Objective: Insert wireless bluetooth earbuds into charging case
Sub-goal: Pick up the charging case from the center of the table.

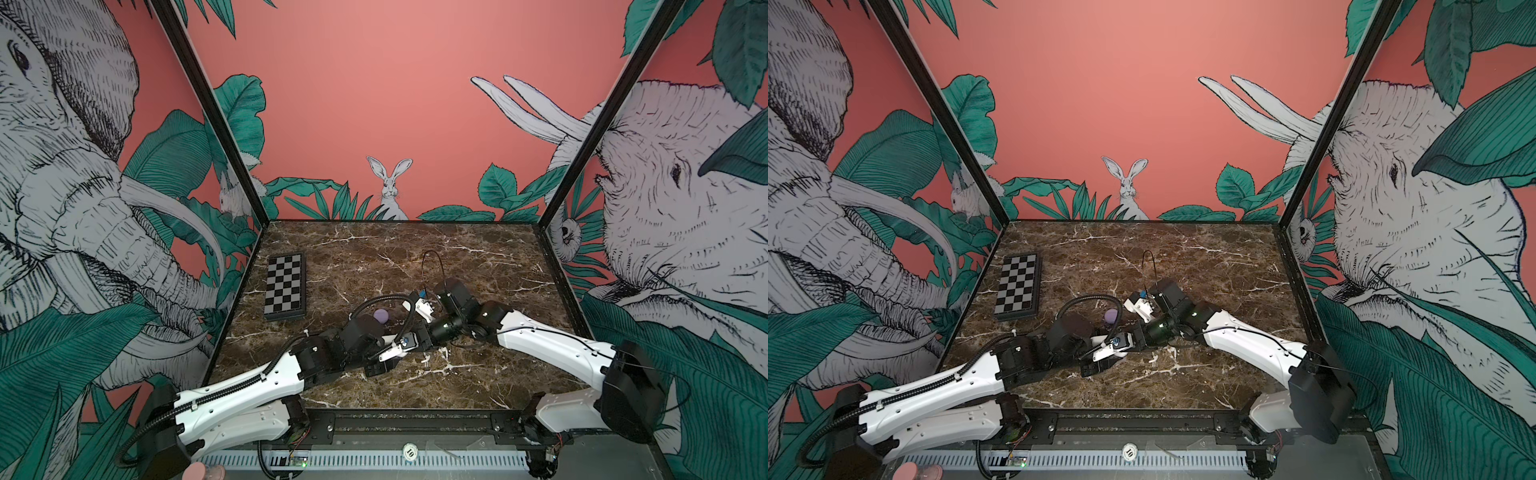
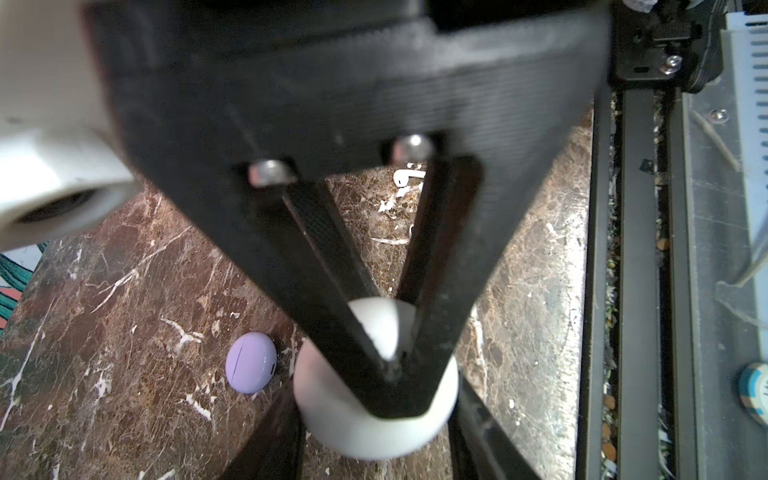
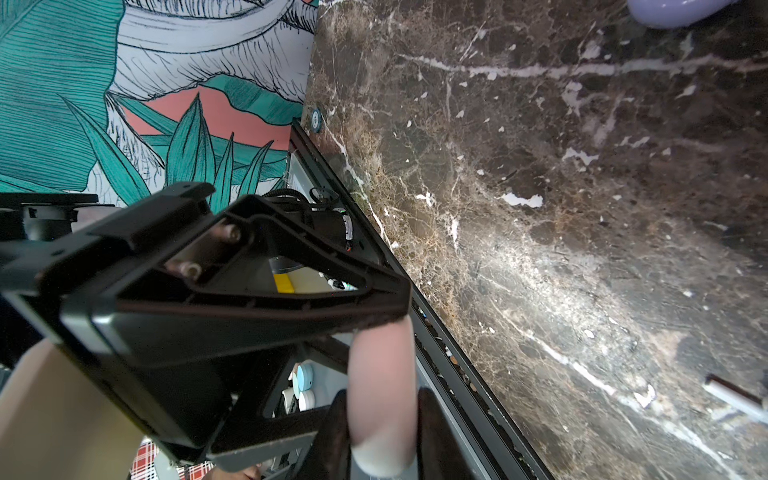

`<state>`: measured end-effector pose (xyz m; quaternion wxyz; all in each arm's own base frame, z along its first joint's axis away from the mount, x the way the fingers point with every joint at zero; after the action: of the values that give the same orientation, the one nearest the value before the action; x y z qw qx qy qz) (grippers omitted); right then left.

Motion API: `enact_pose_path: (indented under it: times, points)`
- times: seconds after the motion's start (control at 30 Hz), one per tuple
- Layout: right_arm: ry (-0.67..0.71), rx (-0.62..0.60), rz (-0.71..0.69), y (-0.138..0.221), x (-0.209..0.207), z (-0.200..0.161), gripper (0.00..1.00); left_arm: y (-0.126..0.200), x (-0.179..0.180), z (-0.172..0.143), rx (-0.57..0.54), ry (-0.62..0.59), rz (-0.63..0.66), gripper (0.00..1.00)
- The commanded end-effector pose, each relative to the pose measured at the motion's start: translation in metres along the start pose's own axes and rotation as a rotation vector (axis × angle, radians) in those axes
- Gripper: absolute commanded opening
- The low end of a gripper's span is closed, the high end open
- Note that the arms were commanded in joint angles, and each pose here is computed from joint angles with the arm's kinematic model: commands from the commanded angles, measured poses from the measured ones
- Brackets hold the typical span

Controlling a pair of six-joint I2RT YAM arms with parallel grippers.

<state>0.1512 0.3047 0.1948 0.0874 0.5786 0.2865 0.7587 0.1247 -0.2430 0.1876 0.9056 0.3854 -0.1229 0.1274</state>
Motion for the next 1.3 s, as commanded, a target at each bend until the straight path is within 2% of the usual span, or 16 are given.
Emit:
enact_pose_path:
  times: [0.0, 0.4, 0.57, 0.63, 0.73, 0.83, 0.9, 0.97, 1.0, 1.07, 1.1, 1.13, 1.17, 1.27]
  points:
    - [0.04, 0.011, 0.065, -0.004, 0.015, 0.002, 0.22, 0.0, -0.001, 0.003, -0.02, -0.02, -0.001, 0.0]
    - [0.051, 0.013, 0.073, -0.006, 0.017, -0.001, 0.34, 0.001, 0.005, 0.008, -0.026, -0.008, 0.03, 0.01]
    - [0.06, 0.011, 0.077, -0.005, 0.02, -0.002, 0.23, 0.002, 0.007, 0.01, -0.026, -0.008, 0.034, 0.04]
    - [0.063, 0.013, 0.079, -0.005, 0.02, -0.002, 0.23, 0.004, 0.008, 0.011, -0.03, -0.008, 0.04, 0.06]
    - [0.056, 0.022, 0.081, -0.007, 0.019, -0.002, 0.22, 0.005, 0.009, 0.013, -0.04, -0.006, 0.051, 0.14]
    - [0.058, 0.019, 0.087, -0.007, 0.021, -0.002, 0.13, 0.005, 0.01, 0.013, -0.042, 0.0, 0.052, 0.26]
    - [0.059, 0.016, 0.088, -0.007, 0.022, -0.001, 0.09, 0.005, 0.01, 0.014, -0.04, 0.003, 0.05, 0.37]
    - [0.059, 0.011, 0.091, -0.006, 0.023, 0.0, 0.06, 0.005, 0.01, 0.015, -0.045, 0.004, 0.047, 0.4]
    - [0.061, 0.011, 0.092, -0.006, 0.024, 0.0, 0.04, 0.005, 0.01, 0.016, -0.047, 0.009, 0.05, 0.52]
    - [0.065, 0.004, 0.082, -0.005, 0.024, 0.001, 0.03, 0.007, 0.012, 0.019, -0.057, 0.02, 0.055, 0.59]
    - [0.067, 0.001, 0.077, -0.004, 0.024, 0.001, 0.03, 0.009, 0.013, 0.021, -0.065, 0.023, 0.057, 0.66]
    - [0.069, 0.0, 0.077, -0.003, 0.025, 0.001, 0.03, 0.011, 0.014, 0.024, -0.078, 0.03, 0.062, 0.8]
    - [0.073, 0.0, 0.076, -0.003, 0.025, 0.001, 0.03, 0.014, 0.016, 0.027, -0.094, 0.04, 0.072, 0.85]
    - [0.095, 0.002, 0.058, 0.002, 0.028, -0.001, 0.02, 0.028, 0.019, 0.037, -0.148, 0.061, 0.08, 0.9]
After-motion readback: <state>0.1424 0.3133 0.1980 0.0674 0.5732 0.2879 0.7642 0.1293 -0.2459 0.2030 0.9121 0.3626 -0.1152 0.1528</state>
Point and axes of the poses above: each gripper's point midway between its finger pads, its own y axis back along the fingers, its own x axis along the line the jaws close on, z = x × y, the point moved 4 cm from there along y, back along the fingers, and after that the axes turned 3 degrees about -y, right-handed, at the moved point
